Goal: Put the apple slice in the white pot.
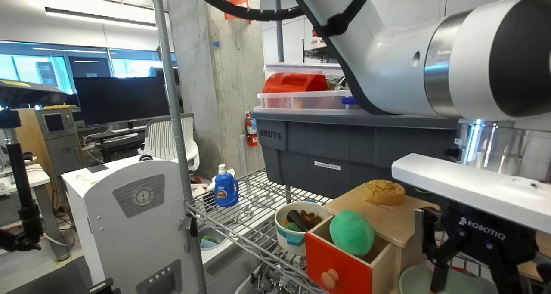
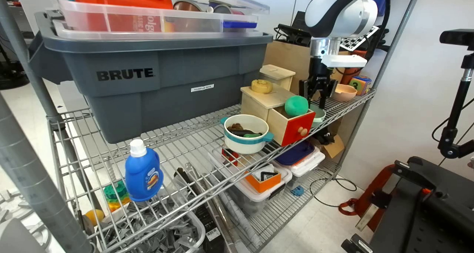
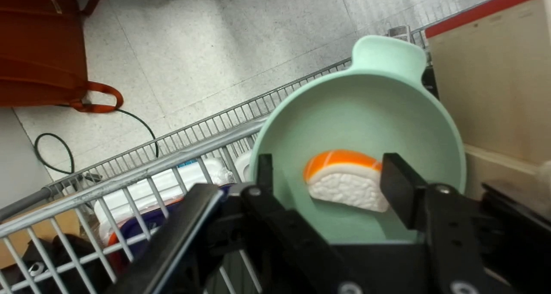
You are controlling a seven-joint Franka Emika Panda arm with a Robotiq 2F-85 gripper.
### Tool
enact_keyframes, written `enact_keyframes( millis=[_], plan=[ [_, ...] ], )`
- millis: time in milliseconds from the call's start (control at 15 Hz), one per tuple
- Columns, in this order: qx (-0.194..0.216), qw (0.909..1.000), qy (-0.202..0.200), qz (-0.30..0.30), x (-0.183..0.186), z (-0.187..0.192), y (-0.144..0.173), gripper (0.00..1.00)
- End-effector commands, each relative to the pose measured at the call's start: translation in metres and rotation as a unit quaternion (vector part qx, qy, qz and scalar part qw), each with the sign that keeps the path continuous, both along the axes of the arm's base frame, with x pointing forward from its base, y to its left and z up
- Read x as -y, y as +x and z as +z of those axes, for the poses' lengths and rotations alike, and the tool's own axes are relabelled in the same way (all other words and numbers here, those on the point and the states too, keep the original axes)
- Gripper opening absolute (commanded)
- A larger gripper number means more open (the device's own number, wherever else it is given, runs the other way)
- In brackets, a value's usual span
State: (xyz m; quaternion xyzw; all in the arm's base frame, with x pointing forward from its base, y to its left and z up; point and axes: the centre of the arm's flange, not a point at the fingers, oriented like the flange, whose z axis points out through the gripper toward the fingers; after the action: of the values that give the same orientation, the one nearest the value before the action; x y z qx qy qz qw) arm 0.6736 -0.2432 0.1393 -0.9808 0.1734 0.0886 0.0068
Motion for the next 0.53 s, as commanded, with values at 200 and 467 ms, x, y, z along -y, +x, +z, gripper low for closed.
enact_keyframes(
  millis=[200, 467],
  plan=[
    [0.002, 1.0000, -0.006, 0.001, 0.003, -0.003, 0.011, 0.31],
    [-0.003, 1.0000, -0.008, 0.001, 0.003, -0.014, 0.016, 0.55]
  ],
)
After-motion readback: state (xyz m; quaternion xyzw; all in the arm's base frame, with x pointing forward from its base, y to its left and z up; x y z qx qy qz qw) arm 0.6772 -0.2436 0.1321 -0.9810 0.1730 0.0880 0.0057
